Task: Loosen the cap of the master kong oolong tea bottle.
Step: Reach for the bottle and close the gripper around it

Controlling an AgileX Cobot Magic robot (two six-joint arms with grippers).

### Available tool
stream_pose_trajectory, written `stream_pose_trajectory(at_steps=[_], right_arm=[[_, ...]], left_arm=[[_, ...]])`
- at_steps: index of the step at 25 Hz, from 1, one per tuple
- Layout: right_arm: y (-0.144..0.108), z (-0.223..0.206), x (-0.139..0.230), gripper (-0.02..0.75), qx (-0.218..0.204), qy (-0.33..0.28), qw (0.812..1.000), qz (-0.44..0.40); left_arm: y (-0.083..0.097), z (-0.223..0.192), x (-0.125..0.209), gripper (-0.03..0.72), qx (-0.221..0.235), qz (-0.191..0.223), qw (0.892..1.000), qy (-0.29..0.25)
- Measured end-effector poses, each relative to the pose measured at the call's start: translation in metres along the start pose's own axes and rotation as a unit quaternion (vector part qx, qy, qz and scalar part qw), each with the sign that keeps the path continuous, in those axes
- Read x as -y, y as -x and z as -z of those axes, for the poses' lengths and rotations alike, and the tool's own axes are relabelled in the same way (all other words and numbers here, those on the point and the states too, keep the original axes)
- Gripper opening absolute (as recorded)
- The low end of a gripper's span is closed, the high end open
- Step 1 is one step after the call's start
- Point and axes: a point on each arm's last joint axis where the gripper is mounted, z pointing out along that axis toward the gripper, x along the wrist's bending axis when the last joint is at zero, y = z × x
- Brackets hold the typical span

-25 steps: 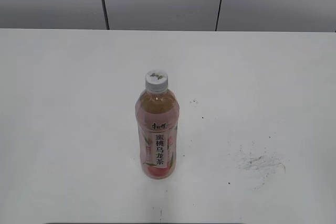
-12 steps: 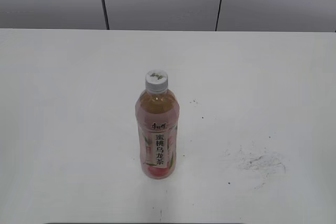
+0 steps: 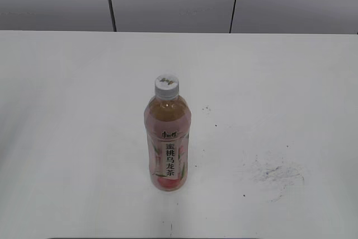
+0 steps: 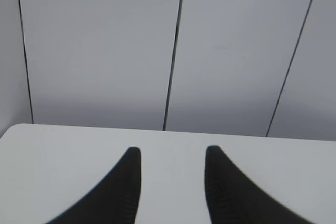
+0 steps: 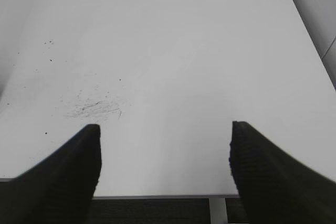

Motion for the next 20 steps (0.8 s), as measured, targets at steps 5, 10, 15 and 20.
stream_pose_trajectory(at_steps=[5, 10, 15, 20], right_arm=[[0.000, 0.000, 0.000, 0.574, 0.000, 0.000, 1.000, 0.000], [0.000, 0.000, 0.000, 0.574, 0.002, 0.000, 1.000, 0.001], [0.000, 0.000, 0.000, 0.574, 0.002, 0.000, 1.000, 0.001], [0.000, 0.000, 0.000, 0.574, 0.000, 0.000, 1.000, 0.000]], left_arm=[[-0.008, -0.071, 0.011, 0.260, -0.024, 0.002, 0.999, -0.032], [-0.016, -0.133, 0.044, 0.260, -0.043, 0.001, 0.997, -0.066], [0.003, -0.172, 0.072, 0.260, 0.013, -0.060, 0.997, -0.048], [0.039, -0.187, 0.098, 0.278, 0.145, -0.110, 0.982, -0.048]])
